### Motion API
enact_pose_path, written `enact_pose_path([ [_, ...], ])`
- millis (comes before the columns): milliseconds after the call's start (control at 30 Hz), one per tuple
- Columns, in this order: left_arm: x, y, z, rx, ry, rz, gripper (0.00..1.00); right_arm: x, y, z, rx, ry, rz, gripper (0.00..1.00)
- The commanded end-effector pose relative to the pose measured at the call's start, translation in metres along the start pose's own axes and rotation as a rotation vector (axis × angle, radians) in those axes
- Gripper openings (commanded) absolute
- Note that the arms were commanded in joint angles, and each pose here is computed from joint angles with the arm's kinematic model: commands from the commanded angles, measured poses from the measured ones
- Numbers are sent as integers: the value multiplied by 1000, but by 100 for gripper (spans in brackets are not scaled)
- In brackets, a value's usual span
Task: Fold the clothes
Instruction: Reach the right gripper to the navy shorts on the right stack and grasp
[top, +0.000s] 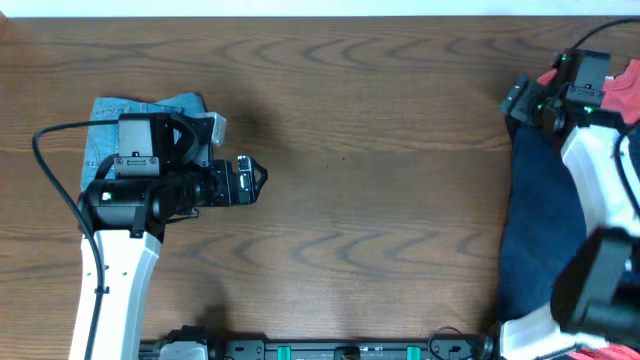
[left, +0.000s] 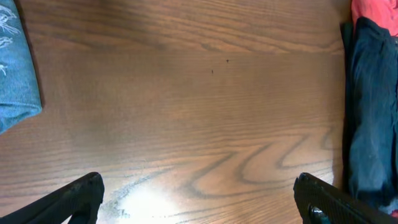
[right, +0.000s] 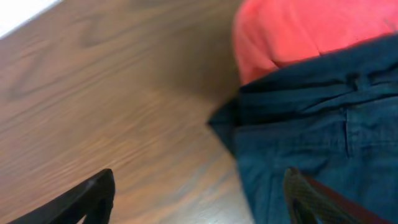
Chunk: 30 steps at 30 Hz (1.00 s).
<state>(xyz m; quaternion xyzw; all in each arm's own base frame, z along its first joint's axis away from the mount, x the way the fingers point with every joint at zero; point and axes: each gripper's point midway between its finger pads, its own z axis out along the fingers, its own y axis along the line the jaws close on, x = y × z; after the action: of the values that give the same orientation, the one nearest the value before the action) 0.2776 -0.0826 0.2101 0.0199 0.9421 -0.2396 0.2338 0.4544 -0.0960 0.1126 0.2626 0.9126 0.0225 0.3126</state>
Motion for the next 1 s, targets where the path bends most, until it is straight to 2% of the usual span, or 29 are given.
enact_pose_path([
  [0,-5,-8,-6,21,-19,9,98,11,-18,27,53,44,46,77],
  [200,-6,-8,-6,21,-22,10,98,29,-33,54,123,93,9,73],
  [300,-6,-8,-6,21,-22,10,98,37,-47,62,193,111,2,65],
  [333,-6,-8,-6,21,-22,10,98,39,-49,64,202,119,1,60],
  [433,-6,-8,-6,21,-21,10,98,40,-52,65,216,119,-7,30],
  [533,-6,-8,-6,22,-21,10,98,32,-55,60,229,94,-3,13],
  [633,-6,-8,-6,21,-21,10,98,21,-55,49,221,64,9,2],
  [967,-6,-8,-6,21,-22,10,98,-31,-23,-16,67,-108,15,1],
])
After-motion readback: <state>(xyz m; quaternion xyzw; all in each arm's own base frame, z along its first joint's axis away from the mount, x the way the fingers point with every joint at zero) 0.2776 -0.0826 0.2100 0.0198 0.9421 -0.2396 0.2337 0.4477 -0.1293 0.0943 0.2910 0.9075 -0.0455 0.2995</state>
